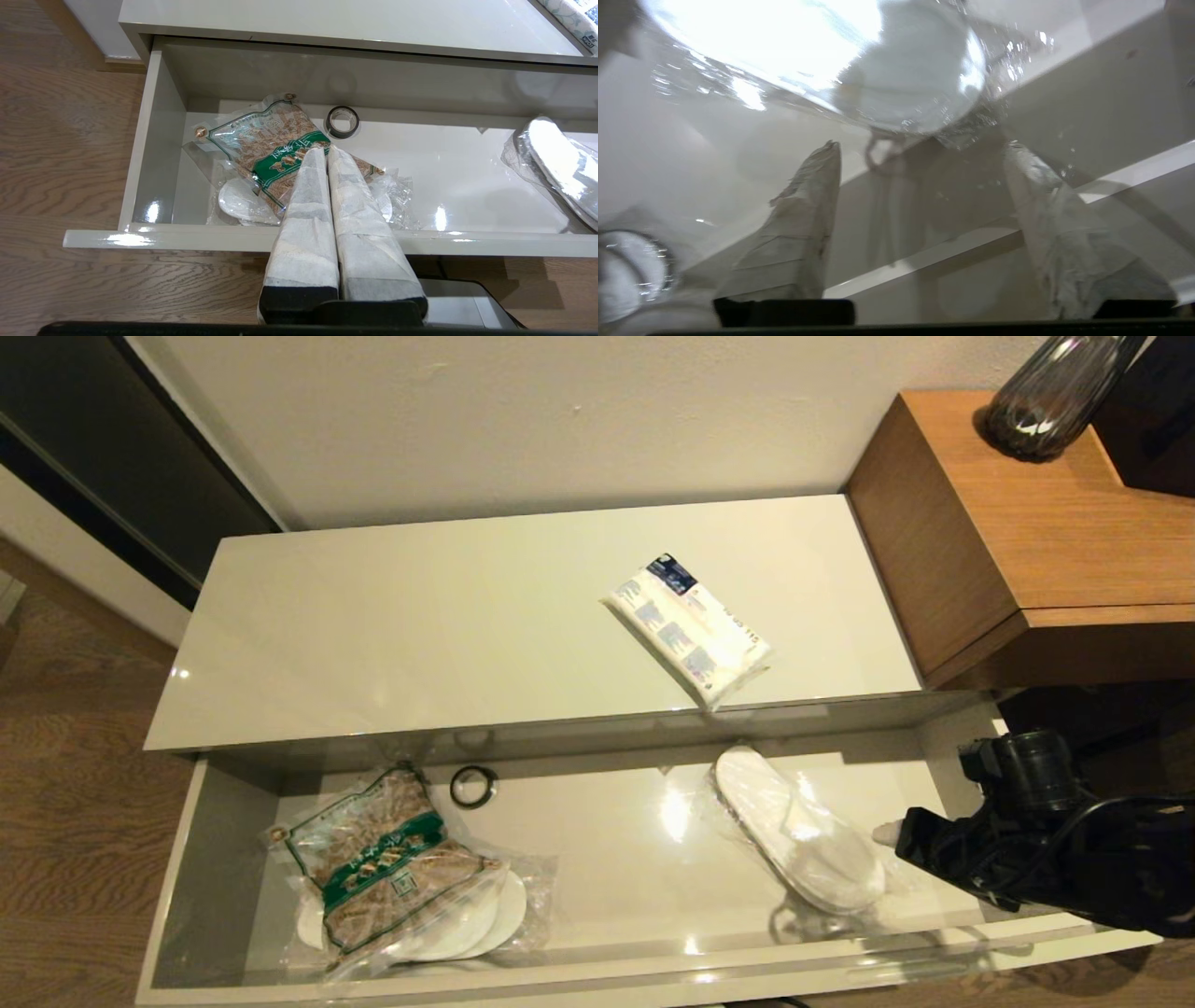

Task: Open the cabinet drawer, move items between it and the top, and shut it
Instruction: Put the disposable slippers in the drawer, then pick up the tissue on the table

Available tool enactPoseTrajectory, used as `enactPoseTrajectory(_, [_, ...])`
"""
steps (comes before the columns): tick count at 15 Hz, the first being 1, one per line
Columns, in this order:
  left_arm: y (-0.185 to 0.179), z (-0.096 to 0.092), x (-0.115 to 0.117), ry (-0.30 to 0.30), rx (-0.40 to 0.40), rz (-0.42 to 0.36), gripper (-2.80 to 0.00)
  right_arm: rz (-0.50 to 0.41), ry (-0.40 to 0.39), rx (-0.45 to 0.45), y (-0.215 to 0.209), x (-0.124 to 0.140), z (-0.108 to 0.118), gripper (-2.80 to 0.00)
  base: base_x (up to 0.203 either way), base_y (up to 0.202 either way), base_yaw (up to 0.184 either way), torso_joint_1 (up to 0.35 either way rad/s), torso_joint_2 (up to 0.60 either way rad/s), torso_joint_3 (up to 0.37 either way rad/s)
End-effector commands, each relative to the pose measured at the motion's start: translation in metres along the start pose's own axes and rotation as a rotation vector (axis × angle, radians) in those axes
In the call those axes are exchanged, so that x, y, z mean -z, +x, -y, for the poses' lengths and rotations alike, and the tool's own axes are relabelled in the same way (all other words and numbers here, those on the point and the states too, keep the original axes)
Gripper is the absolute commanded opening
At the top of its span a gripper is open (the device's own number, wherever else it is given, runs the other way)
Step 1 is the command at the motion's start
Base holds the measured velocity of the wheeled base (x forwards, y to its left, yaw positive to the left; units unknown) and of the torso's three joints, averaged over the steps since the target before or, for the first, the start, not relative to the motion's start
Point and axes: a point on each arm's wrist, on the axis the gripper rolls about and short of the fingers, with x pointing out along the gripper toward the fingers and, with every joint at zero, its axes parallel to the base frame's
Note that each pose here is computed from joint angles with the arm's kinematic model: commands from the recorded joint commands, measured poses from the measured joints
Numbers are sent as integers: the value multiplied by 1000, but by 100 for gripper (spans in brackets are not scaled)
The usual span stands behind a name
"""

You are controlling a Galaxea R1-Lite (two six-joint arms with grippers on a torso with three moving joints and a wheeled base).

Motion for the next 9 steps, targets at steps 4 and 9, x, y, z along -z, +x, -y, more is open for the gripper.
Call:
enactPoseTrajectory(4, [0, 0, 0, -1, -2, 0, -280, 158, -7, -161, -110, -35, -19, 0, 0, 0, 0, 0, 0, 0])
enactPoseTrajectory(9, [0, 0, 0, -1, -1, 0, -280, 177, -45, -330, -170, -50, -41, -280, 0, 0, 0, 0, 0, 0])
